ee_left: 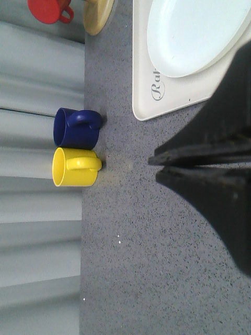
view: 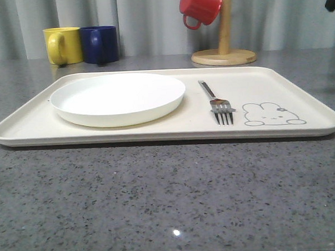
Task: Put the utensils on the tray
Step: 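Carry the chopsticks onto the tray beside the fork and release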
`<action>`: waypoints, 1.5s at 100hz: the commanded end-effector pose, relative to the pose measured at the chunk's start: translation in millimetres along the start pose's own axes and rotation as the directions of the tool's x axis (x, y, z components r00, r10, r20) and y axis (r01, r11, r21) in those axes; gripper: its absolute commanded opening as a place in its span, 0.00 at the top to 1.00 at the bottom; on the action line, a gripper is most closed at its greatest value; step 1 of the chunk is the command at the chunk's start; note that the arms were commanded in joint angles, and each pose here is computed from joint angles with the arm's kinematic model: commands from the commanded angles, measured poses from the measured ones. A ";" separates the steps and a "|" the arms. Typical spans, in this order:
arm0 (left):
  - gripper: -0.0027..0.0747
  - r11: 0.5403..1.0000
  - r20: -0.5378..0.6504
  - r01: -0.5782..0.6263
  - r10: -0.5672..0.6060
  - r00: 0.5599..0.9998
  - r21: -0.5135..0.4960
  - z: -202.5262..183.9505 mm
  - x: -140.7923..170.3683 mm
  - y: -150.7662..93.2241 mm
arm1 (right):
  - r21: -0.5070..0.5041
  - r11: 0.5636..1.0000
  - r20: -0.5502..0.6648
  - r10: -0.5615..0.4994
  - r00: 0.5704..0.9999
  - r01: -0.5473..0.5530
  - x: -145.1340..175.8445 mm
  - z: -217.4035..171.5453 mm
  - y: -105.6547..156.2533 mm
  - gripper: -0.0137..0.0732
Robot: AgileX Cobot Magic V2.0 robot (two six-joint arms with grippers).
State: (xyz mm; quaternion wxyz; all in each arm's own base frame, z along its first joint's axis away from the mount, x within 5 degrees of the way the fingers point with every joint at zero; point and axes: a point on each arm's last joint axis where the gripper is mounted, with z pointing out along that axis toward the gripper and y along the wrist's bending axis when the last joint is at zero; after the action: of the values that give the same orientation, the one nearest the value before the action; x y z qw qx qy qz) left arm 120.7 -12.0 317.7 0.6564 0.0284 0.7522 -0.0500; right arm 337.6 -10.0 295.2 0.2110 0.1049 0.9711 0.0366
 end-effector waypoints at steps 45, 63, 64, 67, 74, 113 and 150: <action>0.99 0.999 0.106 0.021 -0.018 0.994 -0.026 -2.2 -16.8 2.4 | -0.247 0.964 0.200 -0.052 0.978 0.102 28.5 -50.1 119.7 0.83; 0.99 0.999 0.106 0.021 -0.018 0.994 -0.026 -2.2 -16.8 2.4 | -0.232 0.968 0.165 -0.059 0.985 0.097 33.5 -23.2 141.5 0.83; 0.99 0.999 0.106 0.021 -0.018 0.994 -0.026 -2.2 -16.8 2.4 | -0.229 0.969 0.163 -0.060 0.985 0.097 33.6 -22.1 141.9 0.83; 0.99 0.999 0.106 0.021 -0.018 0.994 -0.026 -2.2 -16.8 2.4 | -0.222 0.970 0.159 -0.061 0.985 0.096 34.0 -18.3 143.6 0.83; 0.99 0.999 0.106 0.021 -0.018 0.994 -0.026 -2.2 -16.8 2.4 | -0.210 0.974 0.143 -0.053 0.988 0.082 33.5 -8.6 145.0 0.83; 0.99 0.999 0.106 0.021 -0.018 0.994 -0.026 -2.2 -16.8 2.4 | -0.188 0.979 0.096 -0.056 0.994 0.073 34.2 16.3 149.1 0.82; 0.99 0.999 0.106 0.021 -0.018 0.994 -0.026 -2.2 -16.8 2.4 | -0.187 0.980 0.077 -0.053 0.996 0.066 35.3 20.8 149.8 0.59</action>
State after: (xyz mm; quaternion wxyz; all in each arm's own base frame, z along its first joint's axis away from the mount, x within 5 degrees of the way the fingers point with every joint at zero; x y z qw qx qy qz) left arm 120.7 -12.0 317.7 0.6564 0.0284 0.7522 -0.0500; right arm 343.1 144.9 254.6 0.2122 0.0572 0.9706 0.0981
